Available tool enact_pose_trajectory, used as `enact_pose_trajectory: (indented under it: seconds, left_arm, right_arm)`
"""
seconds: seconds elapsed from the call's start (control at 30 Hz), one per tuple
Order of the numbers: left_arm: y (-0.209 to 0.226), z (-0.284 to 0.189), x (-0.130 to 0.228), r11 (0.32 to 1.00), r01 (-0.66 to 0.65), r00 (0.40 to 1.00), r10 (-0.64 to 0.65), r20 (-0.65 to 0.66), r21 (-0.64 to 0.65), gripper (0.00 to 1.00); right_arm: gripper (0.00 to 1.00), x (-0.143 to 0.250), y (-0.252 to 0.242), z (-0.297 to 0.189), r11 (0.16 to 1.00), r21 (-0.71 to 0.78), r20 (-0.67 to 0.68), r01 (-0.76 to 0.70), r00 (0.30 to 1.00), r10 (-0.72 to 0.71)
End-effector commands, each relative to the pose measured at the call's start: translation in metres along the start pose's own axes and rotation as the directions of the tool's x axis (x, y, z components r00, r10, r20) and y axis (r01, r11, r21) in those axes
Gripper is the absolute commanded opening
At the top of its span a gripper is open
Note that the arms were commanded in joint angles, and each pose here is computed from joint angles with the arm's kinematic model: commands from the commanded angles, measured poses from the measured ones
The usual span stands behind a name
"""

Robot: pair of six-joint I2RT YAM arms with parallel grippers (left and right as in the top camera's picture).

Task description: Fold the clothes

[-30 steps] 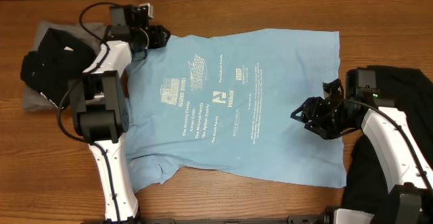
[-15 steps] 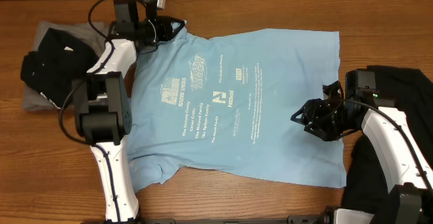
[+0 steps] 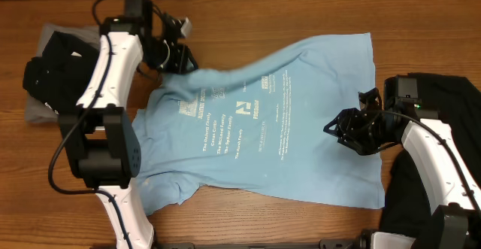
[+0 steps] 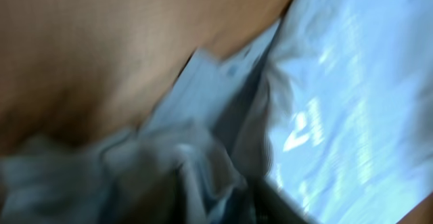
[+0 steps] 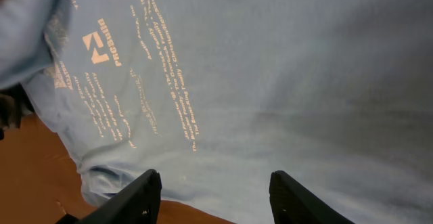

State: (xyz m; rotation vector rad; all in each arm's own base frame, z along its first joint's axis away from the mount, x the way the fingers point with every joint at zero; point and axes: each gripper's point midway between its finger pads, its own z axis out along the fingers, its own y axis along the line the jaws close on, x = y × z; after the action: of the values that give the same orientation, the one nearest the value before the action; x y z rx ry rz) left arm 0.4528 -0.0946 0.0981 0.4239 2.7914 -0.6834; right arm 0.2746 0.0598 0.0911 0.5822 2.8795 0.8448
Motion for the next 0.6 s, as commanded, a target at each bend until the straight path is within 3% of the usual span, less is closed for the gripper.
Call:
enact_pose_trajectory:
  seconds: [0.0, 0.17, 0.23, 0.27, 0.3, 0.47, 0.57]
  left_arm:
    - [0.024, 0.012, 0.019, 0.985, -0.073, 0.993, 0.056, -0.106, -0.154, 0.50]
    - [0.025, 0.011, -0.001, 0.983, -0.064, 0.998, 0.061, -0.027, -0.170, 0.78]
    - [0.022, 0.013, -0.008, 0.987, -0.067, 0.998, 0.068, 0.000, -0.148, 0.83]
    - [0.019, 0.015, -0.009, 0.989, -0.071, 0.997, 0.072, 0.006, -0.131, 0.82]
    - [0.014, 0.019, -0.008, 0.991, -0.074, 0.997, 0.075, 0.000, -0.112, 0.73]
    - [0.014, 0.051, 0.005, 0.991, -0.081, 0.994, 0.073, -0.078, -0.108, 0.69]
    - [0.022, 0.078, 0.019, 0.990, -0.079, 0.987, 0.061, -0.150, -0.121, 0.57]
  right_arm:
    - [0.56, -0.002, 0.004, 0.001, 1.000, -0.015, 0.003, 0.013, 1.000, -0.013]
    - [0.56, -0.002, 0.004, 0.001, 1.000, -0.015, 0.003, 0.013, 1.000, -0.013]
    - [0.56, -0.002, 0.004, 0.001, 1.000, -0.015, 0.003, 0.013, 1.000, -0.013]
    - [0.56, -0.002, 0.004, 0.001, 1.000, -0.015, 0.003, 0.013, 1.000, -0.013]
    - [0.56, -0.002, 0.004, 0.001, 1.000, -0.015, 0.003, 0.013, 1.000, -0.013]
    - [0.55, -0.002, 0.004, 0.001, 1.000, -0.015, 0.003, 0.013, 1.000, -0.013]
    - [0.56, -0.001, 0.004, 0.001, 1.000, -0.014, 0.000, 0.011, 1.000, -0.011]
